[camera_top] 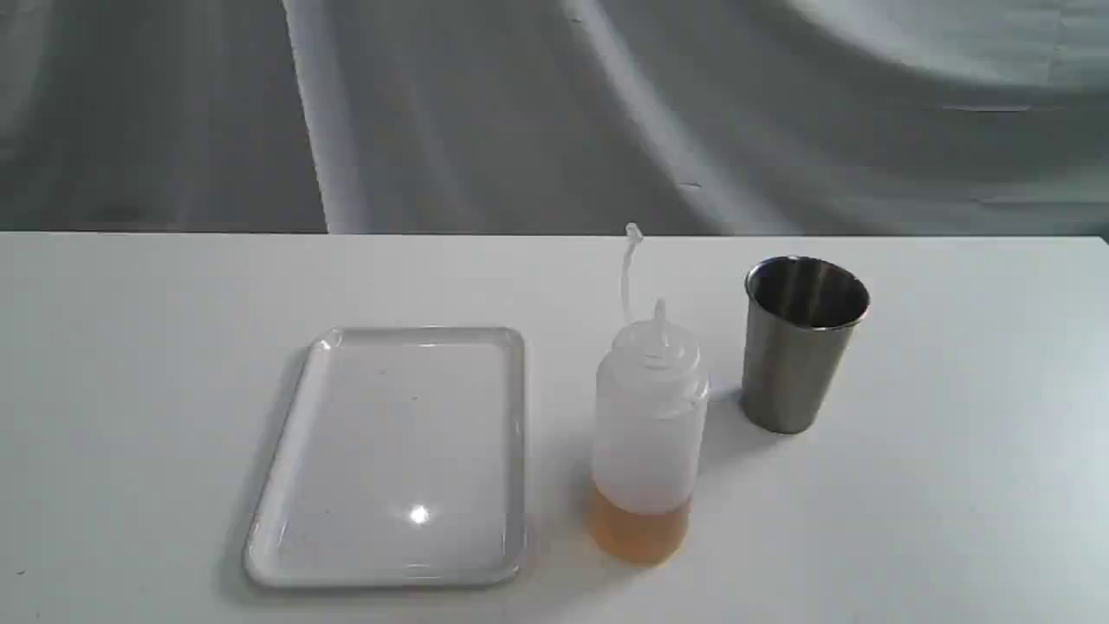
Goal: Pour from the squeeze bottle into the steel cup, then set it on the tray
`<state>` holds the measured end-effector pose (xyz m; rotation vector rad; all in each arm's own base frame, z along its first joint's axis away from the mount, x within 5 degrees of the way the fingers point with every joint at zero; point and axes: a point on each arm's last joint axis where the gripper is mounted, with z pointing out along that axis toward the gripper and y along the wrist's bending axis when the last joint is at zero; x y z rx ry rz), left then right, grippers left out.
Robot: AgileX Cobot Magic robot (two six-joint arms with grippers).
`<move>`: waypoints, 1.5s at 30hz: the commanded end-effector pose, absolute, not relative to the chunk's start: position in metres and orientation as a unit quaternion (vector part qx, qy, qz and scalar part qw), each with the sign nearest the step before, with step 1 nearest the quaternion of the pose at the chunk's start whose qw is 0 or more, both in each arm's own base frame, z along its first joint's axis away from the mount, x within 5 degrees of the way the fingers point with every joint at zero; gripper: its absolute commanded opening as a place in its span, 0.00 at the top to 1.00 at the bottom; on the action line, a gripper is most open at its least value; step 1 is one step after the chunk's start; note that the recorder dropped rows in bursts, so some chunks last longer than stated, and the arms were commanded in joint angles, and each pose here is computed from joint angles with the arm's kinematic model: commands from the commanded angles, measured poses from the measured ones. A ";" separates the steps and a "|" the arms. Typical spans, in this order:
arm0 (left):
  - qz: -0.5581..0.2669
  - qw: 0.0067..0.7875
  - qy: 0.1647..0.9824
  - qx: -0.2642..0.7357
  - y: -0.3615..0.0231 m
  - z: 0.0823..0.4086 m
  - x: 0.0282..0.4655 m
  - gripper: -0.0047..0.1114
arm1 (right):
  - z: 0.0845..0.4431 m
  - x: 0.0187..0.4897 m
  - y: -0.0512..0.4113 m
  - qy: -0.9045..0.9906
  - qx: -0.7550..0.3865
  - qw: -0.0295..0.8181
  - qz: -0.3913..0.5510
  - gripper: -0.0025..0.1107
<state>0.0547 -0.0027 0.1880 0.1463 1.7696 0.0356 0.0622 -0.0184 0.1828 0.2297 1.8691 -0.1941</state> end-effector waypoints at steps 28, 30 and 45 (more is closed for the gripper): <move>0.014 0.634 0.771 0.064 -0.003 0.187 0.055 0.89 | 0.207 0.063 -0.015 0.770 0.152 0.620 -0.018 0.98; 0.014 0.634 0.771 0.064 -0.003 0.187 0.055 0.89 | 0.227 0.062 -0.015 0.752 0.149 0.642 -0.017 0.98; 0.014 0.634 0.771 0.064 -0.003 0.187 0.055 0.89 | 0.306 0.058 -0.014 0.704 0.146 0.695 -0.012 0.98</move>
